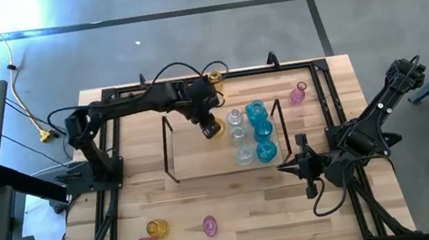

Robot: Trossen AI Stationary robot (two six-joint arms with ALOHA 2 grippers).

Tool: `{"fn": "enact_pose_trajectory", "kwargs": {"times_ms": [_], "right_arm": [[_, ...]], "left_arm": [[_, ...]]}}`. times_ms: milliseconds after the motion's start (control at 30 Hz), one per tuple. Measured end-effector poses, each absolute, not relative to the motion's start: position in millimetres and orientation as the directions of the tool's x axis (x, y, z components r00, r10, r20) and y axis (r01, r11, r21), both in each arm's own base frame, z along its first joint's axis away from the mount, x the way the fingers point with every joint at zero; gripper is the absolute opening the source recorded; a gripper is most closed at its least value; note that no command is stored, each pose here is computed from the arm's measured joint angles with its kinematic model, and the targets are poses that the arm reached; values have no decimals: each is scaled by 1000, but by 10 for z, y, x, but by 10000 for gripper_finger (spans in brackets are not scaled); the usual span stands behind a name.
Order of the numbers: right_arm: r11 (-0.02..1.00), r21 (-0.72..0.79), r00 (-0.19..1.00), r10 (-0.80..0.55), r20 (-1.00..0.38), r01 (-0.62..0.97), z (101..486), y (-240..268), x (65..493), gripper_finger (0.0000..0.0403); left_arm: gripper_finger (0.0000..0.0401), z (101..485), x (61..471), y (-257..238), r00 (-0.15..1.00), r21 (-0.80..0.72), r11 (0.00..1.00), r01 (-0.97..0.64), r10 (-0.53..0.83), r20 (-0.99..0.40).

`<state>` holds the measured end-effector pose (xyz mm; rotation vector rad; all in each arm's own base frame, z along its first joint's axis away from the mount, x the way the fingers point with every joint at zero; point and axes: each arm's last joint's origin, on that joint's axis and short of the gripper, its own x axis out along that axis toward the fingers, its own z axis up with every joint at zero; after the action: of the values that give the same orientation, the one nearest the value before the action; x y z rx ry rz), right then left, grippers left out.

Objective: Sort vases onto shelf
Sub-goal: Put the bottom right yellow vase on the shelf

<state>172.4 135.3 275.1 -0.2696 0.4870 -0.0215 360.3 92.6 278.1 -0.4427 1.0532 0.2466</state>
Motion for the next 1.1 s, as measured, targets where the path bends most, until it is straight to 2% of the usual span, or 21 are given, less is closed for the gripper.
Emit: {"fn": "enact_pose_trajectory", "kwargs": {"times_ms": [233,1100], "right_arm": [[964,-261,884,-84,-460,-44,2750,1353,1724,0],[965,-258,883,-81,-463,-46,2749,1353,1723,0]], "left_arm": [[32,2632,3679,960,454,-239,885,-399,-35,-890],[32,2623,3651,1102,455,-223,875,-429,-4,-890]]}}
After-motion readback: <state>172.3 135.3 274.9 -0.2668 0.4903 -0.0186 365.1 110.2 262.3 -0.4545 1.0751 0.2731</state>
